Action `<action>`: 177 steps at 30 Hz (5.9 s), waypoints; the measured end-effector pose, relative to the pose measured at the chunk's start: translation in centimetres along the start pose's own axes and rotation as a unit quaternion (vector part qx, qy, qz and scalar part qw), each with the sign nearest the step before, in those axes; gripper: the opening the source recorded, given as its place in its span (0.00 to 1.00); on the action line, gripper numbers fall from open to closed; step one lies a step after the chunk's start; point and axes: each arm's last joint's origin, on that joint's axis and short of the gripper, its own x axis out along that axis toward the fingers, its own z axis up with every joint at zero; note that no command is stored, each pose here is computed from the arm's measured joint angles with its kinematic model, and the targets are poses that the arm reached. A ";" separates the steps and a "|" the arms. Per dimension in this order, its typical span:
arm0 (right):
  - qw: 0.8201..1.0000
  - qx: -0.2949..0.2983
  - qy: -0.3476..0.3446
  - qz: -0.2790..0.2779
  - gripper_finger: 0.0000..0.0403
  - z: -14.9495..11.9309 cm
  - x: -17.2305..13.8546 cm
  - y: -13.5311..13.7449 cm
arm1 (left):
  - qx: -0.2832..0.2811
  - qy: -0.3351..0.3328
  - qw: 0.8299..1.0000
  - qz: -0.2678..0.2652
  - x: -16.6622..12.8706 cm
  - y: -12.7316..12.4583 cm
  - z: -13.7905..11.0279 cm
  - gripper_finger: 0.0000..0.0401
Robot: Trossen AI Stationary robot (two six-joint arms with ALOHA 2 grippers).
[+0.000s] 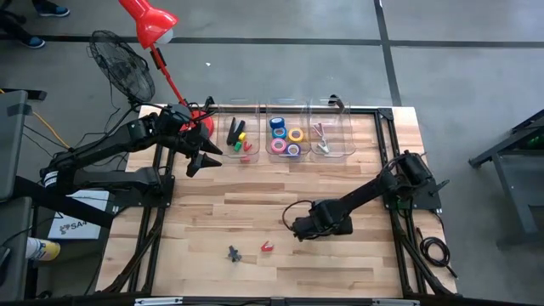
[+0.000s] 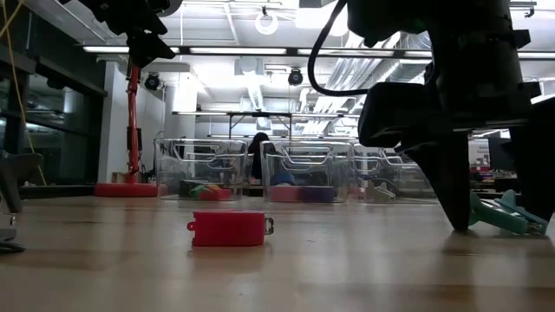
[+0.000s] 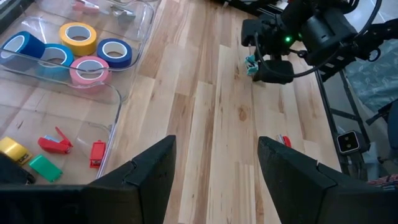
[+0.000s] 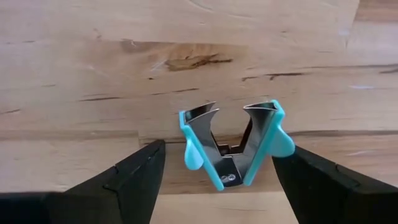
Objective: Pick and place Stapler, Stapler remover, tape
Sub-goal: Put the blue staple remover into the right transparent bin, then put the black staple remover into the right transparent bin
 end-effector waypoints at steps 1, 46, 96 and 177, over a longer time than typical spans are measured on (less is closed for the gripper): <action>1.000 -0.003 -0.002 -0.002 0.71 0.1 0.0 0.0 | 0.000 0.000 1.000 0.000 0.0 0.0 0.0 0.56; 0.989 -0.140 -0.023 0.045 0.21 4.5 -3.4 0.3 | 0.000 0.000 1.000 0.000 0.0 0.0 0.0 0.56; 0.889 -0.432 -0.146 0.020 0.30 31.8 -8.8 -8.2 | 0.000 0.000 1.000 0.000 0.0 0.0 0.0 0.56; 0.887 -0.300 -0.270 0.223 0.63 11.7 -21.4 -11.7 | 0.155 0.108 0.979 -0.082 1.4 -2.3 -1.9 0.56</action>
